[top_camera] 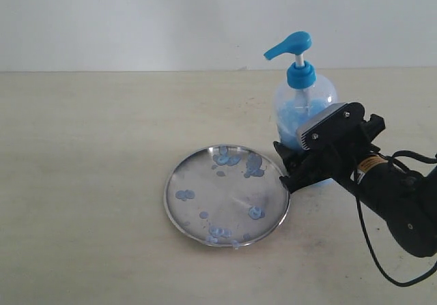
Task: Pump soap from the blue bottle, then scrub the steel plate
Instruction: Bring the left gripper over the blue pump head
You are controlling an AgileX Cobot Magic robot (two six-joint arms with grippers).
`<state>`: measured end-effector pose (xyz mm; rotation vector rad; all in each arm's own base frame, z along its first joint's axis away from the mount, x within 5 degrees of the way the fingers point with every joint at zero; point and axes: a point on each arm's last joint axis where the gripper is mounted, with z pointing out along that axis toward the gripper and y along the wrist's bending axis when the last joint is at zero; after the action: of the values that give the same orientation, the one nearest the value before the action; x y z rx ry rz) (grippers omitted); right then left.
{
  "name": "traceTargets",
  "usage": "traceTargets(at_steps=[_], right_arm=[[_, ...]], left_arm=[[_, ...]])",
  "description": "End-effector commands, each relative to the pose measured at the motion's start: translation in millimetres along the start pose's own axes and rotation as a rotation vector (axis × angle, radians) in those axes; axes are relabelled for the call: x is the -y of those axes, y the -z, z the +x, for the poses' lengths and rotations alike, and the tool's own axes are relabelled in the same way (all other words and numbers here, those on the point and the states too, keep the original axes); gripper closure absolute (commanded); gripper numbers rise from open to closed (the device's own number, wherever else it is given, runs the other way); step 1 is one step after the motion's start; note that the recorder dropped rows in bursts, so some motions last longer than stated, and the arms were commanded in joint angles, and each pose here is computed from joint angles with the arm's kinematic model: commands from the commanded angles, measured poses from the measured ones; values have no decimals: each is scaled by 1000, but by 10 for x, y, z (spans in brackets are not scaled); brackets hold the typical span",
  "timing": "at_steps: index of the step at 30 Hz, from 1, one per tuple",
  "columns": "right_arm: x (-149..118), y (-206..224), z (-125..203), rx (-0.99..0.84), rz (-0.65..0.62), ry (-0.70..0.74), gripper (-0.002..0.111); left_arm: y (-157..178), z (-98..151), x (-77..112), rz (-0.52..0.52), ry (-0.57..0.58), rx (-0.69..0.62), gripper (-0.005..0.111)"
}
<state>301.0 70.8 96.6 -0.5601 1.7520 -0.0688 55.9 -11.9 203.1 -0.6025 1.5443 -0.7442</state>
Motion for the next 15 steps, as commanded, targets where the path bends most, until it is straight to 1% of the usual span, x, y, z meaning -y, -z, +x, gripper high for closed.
traceTargets(at_steps=[1, 2, 5, 6, 7, 8, 10, 11, 12, 13, 14, 15], right_arm=[[-67, 19, 139, -114, -58, 2, 108], [-67, 19, 139, -114, -58, 2, 108], [-67, 19, 139, -114, -58, 2, 108], [-67, 19, 139, -114, -58, 4, 108], [-67, 19, 139, -113, -58, 6, 108], [-67, 19, 139, -113, -58, 6, 108], [-67, 19, 139, -113, -58, 6, 108], [-67, 19, 139, -113, -58, 6, 108], [-67, 19, 139, -113, -58, 6, 108], [-67, 19, 139, -113, -58, 6, 108], [-67, 19, 139, -113, -58, 6, 108], [-68, 19, 139, -113, -60, 7, 108]], left_arm=[[-15, -98, 15, -12, 21, 77, 102], [-41, -122, 61, -24, -27, 42, 102], [-203, -235, 217, -70, -244, -80, 102], [-301, -286, 287, -80, -312, -140, 102], [-425, -341, 368, -81, -353, -206, 102], [-569, -380, 463, -53, -413, -293, 102], [-860, -424, 668, 87, -530, -443, 102], [-1033, -437, 787, 211, -583, -500, 102], [-1204, -450, 897, 345, -605, -523, 102], [-1328, -458, 982, 459, -591, -528, 102], [-1495, -483, 1043, 546, -556, -510, 102], [-1648, -503, 1067, 604, -534, -493, 102]])
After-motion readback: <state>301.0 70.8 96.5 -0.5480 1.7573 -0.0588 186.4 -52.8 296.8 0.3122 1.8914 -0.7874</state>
